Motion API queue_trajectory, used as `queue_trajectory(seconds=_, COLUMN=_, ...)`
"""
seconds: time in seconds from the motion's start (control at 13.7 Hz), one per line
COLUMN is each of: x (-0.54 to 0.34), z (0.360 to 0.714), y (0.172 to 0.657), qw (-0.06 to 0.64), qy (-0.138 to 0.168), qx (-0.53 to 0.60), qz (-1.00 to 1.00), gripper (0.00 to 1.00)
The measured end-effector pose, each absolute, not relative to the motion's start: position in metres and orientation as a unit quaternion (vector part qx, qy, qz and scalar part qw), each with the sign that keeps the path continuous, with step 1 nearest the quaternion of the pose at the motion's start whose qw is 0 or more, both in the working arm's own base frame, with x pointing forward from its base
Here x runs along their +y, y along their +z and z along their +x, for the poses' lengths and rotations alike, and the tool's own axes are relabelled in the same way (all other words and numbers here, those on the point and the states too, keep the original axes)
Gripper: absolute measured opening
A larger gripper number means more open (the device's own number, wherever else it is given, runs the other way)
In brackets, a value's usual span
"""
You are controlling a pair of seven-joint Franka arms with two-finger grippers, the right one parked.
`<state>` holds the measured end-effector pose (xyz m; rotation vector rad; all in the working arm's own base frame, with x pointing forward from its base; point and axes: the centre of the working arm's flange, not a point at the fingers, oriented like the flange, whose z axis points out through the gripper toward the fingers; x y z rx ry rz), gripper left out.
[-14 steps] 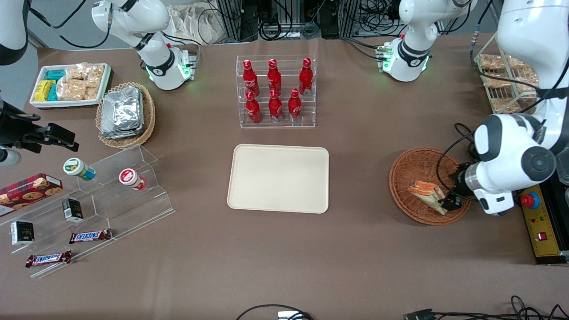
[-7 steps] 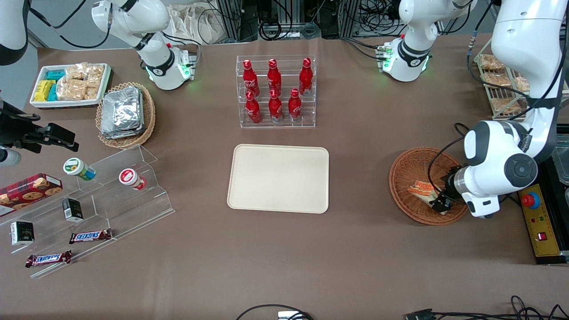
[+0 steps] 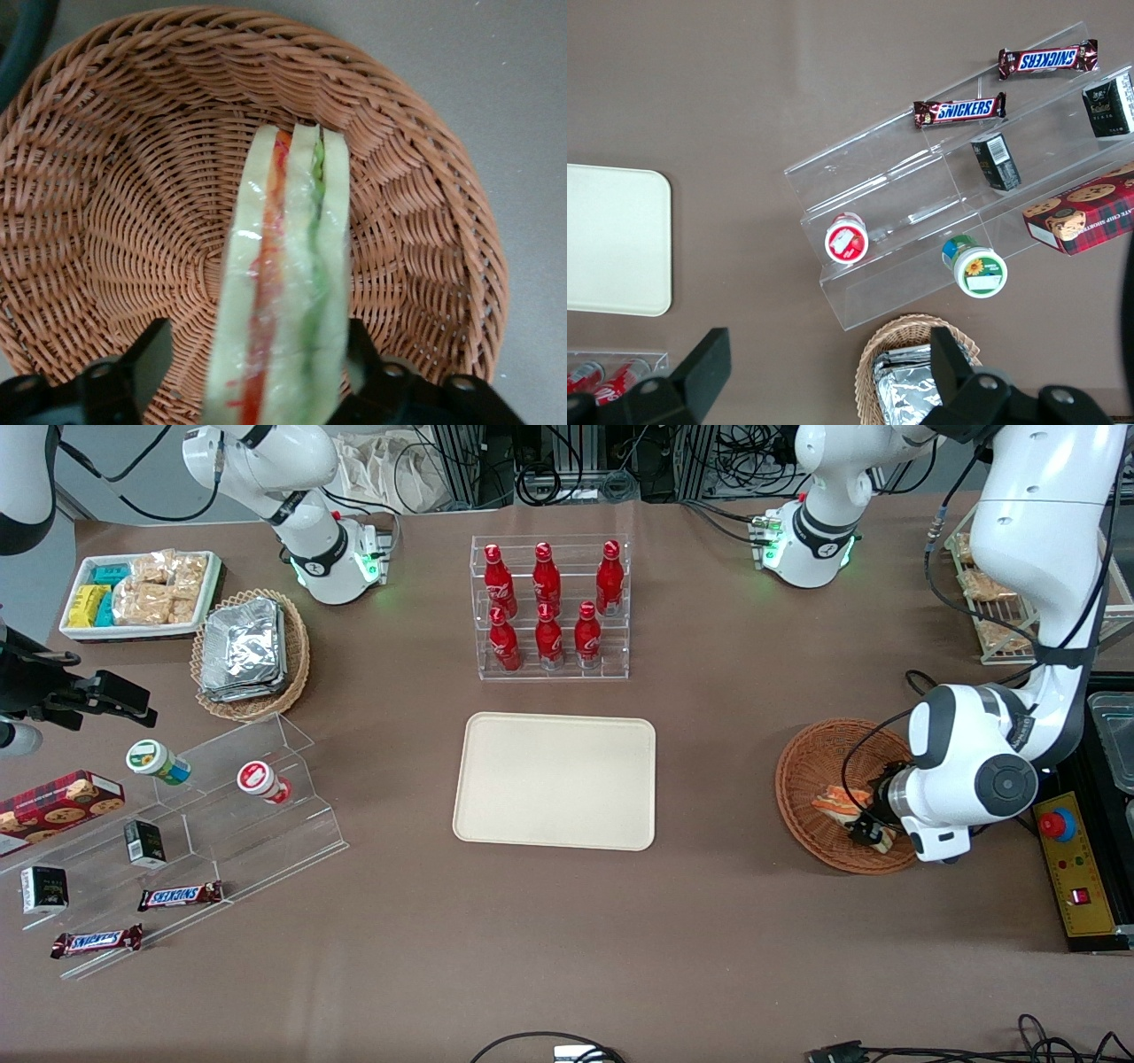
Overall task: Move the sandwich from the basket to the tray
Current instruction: 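Close the left gripper on the sandwich and lift it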
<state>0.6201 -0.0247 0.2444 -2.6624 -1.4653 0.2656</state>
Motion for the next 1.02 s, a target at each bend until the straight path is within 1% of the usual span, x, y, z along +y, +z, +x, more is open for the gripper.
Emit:
queue_trajectory(seconds=0.15, x=-0.025, z=0.625, y=0.251, qw=0.042, qy=0.079, qx=-0.488, qz=-0.868, gripper=0.56)
queue_trajectory(seconds=0.29, x=-0.025, z=0.636, y=0.266, qw=0.036, qy=0.063, qx=-0.488, qz=-0.87, gripper=0.39)
queue_trajectory(seconds=0.37, x=-0.025, z=0.642, y=0.275, qw=0.035, qy=0.058, qx=-0.488, qz=-0.87, gripper=0.35)
queue_trajectory(seconds=0.51, x=-0.026, z=0.653, y=0.302, qw=0.037, qy=0.059, qx=-0.478, qz=-0.876, gripper=0.31)
queue_trajectory(seconds=0.66, x=-0.037, z=0.664, y=0.346, qw=0.039, qy=0.069, qx=-0.45, qz=-0.89, gripper=0.21)
queue_trajectory(seconds=0.73, x=-0.046, z=0.669, y=0.371, qw=0.034, qy=0.067, qx=-0.438, qz=-0.896, gripper=0.17)
queue_trajectory(seconds=0.88, x=-0.07, z=0.674, y=0.413, qw=0.021, qy=0.061, qx=-0.413, qz=-0.909, gripper=0.17)
queue_trajectory(seconds=1.02, x=-0.106, z=0.671, y=0.437, qw=0.002, qy=0.057, qx=-0.354, qz=-0.934, gripper=0.17)
